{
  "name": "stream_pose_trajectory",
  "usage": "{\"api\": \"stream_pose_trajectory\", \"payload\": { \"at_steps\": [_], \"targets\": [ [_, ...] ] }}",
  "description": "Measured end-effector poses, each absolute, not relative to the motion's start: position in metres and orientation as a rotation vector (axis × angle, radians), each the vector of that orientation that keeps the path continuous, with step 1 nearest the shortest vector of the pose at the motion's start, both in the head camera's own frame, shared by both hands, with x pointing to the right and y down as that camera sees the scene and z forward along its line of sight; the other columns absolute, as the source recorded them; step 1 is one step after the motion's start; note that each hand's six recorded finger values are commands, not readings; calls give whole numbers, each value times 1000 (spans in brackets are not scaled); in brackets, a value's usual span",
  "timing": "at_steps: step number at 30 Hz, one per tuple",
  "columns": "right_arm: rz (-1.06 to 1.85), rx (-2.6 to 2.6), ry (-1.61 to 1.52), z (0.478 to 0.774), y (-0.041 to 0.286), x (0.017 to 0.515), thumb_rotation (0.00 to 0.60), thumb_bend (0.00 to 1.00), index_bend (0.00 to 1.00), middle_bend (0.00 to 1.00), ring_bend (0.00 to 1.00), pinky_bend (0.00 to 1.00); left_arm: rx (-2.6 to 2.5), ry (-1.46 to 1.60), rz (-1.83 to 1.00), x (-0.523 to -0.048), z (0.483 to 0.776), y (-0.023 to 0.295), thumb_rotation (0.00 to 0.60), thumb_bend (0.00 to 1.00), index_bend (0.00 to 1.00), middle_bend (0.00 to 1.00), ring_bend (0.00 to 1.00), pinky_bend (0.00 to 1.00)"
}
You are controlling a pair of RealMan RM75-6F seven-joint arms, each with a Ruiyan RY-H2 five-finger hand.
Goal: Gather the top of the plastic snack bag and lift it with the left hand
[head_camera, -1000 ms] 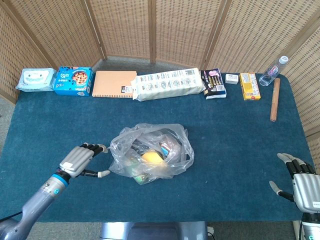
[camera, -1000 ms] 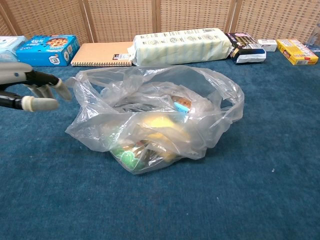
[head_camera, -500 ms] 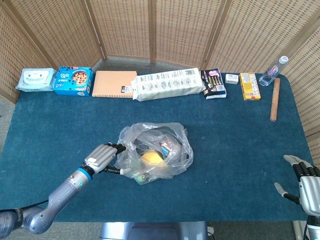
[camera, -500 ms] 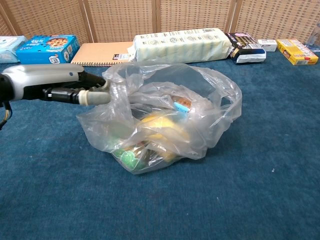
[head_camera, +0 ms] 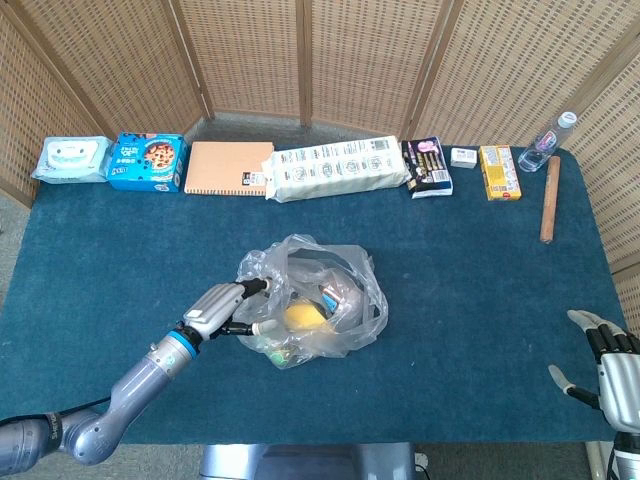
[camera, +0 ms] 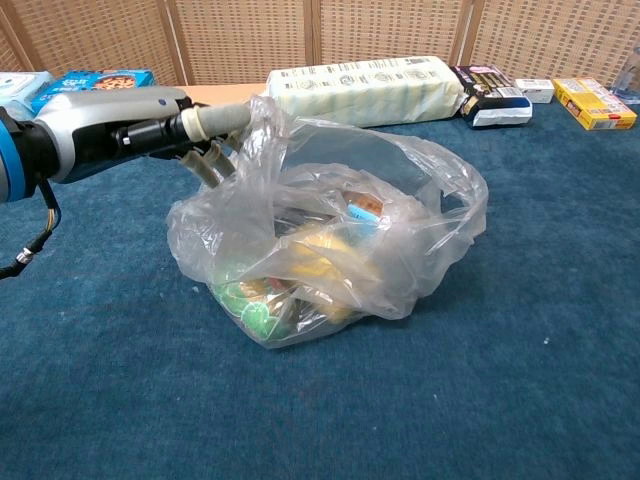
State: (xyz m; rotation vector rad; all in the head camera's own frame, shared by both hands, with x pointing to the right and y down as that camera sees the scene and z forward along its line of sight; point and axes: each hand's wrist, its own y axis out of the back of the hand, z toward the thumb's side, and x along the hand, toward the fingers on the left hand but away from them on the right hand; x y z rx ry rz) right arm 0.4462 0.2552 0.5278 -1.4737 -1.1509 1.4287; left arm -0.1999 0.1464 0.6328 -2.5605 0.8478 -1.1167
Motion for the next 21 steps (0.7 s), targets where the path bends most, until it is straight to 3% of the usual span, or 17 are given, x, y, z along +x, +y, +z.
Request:
{"api": "stream_pose_trajectory", "payload": {
  "at_steps": [10,21],
  "targets": [
    [1428,-1470,-1154,527,256,446,517,241,190,232,248,254,-2645,956,-1061,-193,632,148,0,41,227,218,255,253],
    [1430,-1468,-1157,526,256,447,520,241,190,232,248,253,-2751,1001,-1113,-183,653,159,0,41,227,218,255,281]
  ]
}}
